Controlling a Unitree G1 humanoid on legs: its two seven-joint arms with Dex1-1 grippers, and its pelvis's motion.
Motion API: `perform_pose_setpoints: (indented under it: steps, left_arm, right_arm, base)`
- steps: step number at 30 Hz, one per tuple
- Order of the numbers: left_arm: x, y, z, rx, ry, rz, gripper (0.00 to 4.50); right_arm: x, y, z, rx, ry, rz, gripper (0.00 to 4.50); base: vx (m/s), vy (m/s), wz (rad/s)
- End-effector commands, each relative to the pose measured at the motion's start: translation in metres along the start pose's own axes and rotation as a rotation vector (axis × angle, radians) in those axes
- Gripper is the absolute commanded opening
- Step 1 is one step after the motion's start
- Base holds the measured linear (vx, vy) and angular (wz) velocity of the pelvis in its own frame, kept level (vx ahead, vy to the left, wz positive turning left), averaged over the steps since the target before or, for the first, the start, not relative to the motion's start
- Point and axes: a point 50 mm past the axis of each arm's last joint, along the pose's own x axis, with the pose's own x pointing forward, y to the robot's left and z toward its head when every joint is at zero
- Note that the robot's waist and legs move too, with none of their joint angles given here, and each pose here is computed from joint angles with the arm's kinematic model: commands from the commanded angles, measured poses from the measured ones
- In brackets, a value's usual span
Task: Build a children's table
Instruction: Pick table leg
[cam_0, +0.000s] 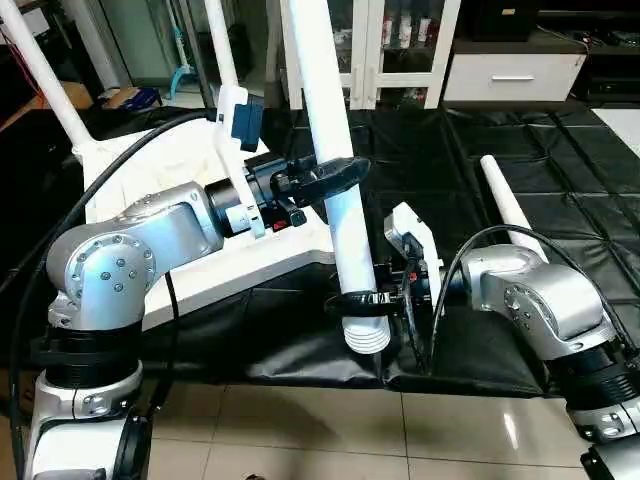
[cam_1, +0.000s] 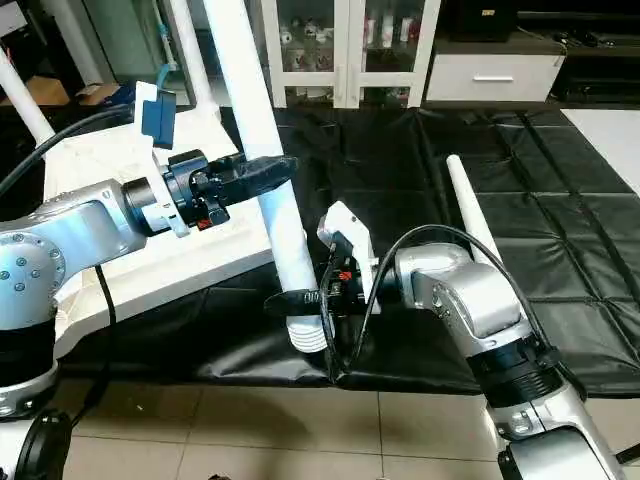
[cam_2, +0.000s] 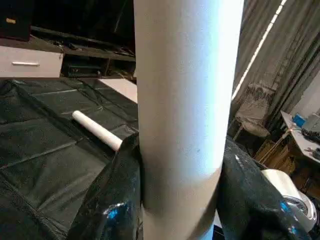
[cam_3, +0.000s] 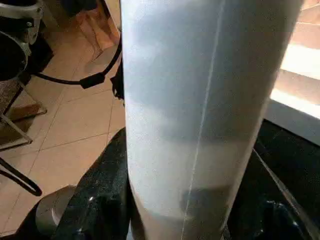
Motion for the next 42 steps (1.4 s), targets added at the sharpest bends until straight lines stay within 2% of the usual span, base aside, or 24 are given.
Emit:
perform_pose_setpoints:
  steps: [1,4,7,22,23,26,32,42]
  left_arm:
    - [0.0000,-0.0026,0.0065,0.036,-0.002,-0.008,1.74]
    - [0.0005,-0.0027,0.0062,0.038,0.002,-0.011,1.74]
    - [0.0007,-0.0026,0.0060,0.039,0.005,-0.012,1.74]
    - [0.0002,0.0002,0.0050,0.052,0.018,-0.005,1.74]
    - [0.0002,0.0003,0.0050,0.052,0.018,-0.005,1.74]
    - [0.0002,-0.0003,0.0056,0.055,0.017,-0.006,1.74]
    - [0.0005,-0.0008,0.0075,0.058,0.011,-0.008,1.74]
    - [0.0028,-0.0019,0.0088,0.059,0.003,-0.016,1.74]
  right_arm:
    - [-0.0003,-0.0004,0.0054,-0.030,-0.016,-0.010,2.43]
    - [-0.0008,-0.0008,0.0064,-0.050,-0.013,-0.020,2.74]
    - [-0.0013,-0.0013,0.0066,-0.056,-0.012,-0.027,2.87]
    - [-0.0042,0.0003,0.0115,-0.047,-0.048,-0.001,2.88]
    - [-0.0041,0.0004,0.0115,-0.046,-0.048,0.000,2.59]
    - [-0.0032,0.0018,0.0103,-0.033,-0.048,0.017,2.46]
    - [-0.0031,0.0031,0.0076,-0.025,-0.030,0.028,1.92]
    - [-0.0031,0.0034,0.0043,-0.023,-0.021,0.018,1.85]
  base:
    - [0.000,0.000,0.00]
    - [0.000,0.000,0.00]
    - [0.000,0.000,0.00]
    - [0.000,0.000,0.00]
    - [0.000,0.000,0.00]
    - [0.000,0.000,0.00]
    - [0.000,0.000,0.00]
    - [0.000,0.000,0.00]
